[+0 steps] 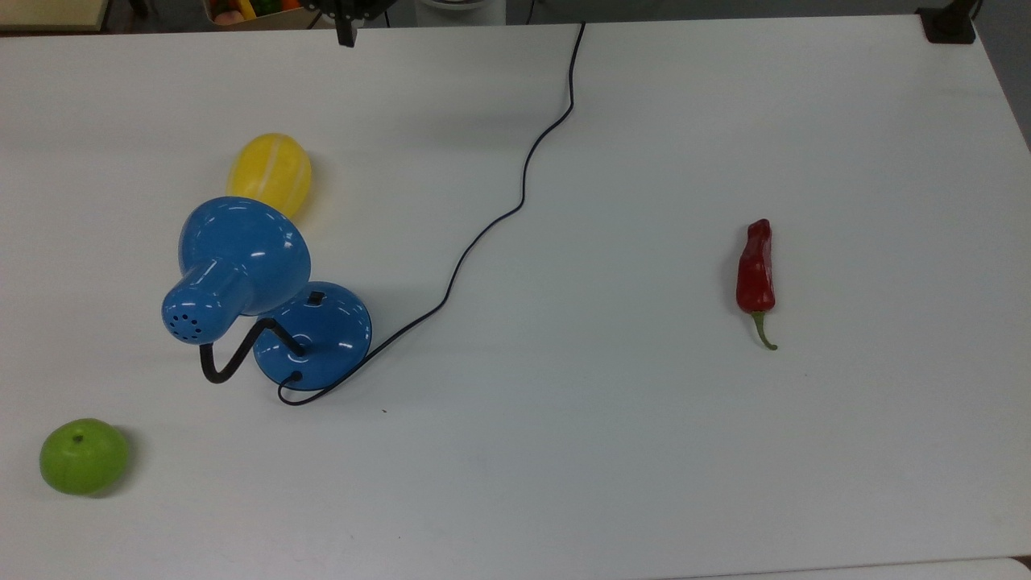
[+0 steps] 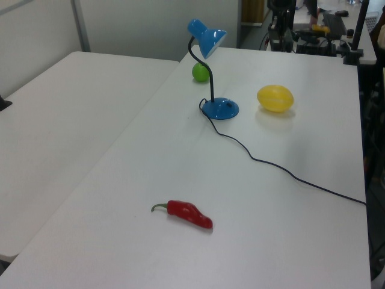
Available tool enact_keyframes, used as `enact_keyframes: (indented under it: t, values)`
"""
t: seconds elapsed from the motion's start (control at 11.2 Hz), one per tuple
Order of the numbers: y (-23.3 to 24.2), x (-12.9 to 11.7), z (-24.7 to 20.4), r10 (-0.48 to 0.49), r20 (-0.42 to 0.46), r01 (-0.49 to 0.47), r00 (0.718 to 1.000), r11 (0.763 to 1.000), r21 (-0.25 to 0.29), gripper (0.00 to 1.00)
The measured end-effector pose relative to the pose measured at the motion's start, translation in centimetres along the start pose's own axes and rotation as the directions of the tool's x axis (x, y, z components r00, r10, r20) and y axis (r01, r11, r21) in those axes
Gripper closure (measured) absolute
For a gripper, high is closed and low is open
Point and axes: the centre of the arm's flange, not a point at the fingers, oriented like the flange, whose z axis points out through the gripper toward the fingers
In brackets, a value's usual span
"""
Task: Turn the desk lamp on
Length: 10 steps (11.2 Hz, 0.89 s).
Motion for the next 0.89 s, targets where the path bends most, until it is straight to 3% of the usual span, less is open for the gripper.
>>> enact_keyframes:
  t: [0.89]
  values:
    - [-0.4,7.5,12.1,0.0,-0.074,0.0,0.997,1.0,-0.003,0.99]
